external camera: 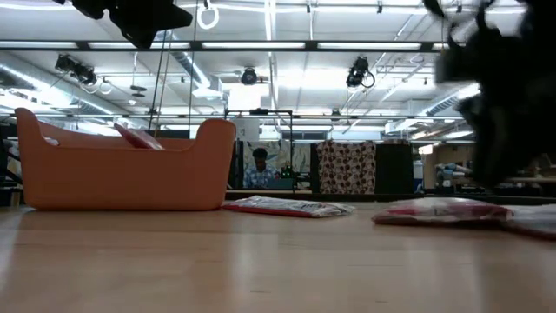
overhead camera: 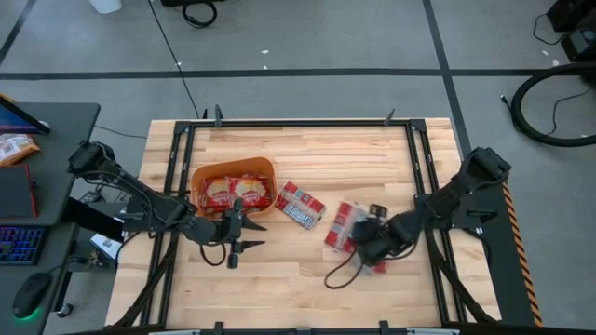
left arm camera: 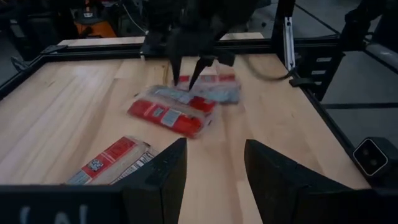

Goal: Sort popcorn bags into baskets
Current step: Put the red popcorn bag into the orange bin

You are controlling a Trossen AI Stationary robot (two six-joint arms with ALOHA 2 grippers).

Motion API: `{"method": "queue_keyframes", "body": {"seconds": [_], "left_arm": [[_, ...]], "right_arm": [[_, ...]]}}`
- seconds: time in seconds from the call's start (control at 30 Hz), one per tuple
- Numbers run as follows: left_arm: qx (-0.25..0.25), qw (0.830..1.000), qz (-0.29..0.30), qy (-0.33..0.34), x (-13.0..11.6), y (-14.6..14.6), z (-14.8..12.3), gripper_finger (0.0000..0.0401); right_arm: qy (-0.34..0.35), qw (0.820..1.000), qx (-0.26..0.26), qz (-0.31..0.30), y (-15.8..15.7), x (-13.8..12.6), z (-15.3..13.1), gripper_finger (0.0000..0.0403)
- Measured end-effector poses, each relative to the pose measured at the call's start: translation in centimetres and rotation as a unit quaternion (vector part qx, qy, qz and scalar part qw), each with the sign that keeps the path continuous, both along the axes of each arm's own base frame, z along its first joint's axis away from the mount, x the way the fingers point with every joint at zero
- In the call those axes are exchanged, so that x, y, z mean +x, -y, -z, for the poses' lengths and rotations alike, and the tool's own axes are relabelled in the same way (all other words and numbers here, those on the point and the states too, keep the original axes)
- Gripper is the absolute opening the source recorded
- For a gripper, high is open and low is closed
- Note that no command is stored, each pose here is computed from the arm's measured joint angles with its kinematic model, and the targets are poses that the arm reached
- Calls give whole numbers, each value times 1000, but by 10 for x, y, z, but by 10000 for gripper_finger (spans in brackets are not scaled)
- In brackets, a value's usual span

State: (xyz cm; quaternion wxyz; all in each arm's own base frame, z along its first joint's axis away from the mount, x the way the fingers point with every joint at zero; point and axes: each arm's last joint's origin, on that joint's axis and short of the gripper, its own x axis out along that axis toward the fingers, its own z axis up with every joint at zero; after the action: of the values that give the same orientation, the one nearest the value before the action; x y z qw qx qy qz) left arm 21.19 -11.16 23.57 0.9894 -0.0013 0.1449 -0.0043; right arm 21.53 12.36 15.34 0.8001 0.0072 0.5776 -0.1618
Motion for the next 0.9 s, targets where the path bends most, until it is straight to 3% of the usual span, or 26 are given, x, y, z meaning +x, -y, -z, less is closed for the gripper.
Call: {"method": "queue_keyframes", "body": {"seconds": [0.13,0.27,0.4,0.7,0.9], "left_arm": [[-6,1000,-2,-3,0,0,1,164],[-13,1000,-3,-5,0,0,1,164],[-32,999,-5,-9,0,0,2,164],[-21,999,-9,-38,6,4,16,164],[-20,999,-9,-47,7,5,20,164]], "right_arm": [[44,997,-38,-44,0,21,-22,155],[37,996,-13,-81,-6,26,-34,155],[4,988,-5,-157,-21,12,-27,155],[-25,955,-56,-290,-44,-19,-12,155],[-56,944,-62,-320,-43,-29,-4,156]]}}
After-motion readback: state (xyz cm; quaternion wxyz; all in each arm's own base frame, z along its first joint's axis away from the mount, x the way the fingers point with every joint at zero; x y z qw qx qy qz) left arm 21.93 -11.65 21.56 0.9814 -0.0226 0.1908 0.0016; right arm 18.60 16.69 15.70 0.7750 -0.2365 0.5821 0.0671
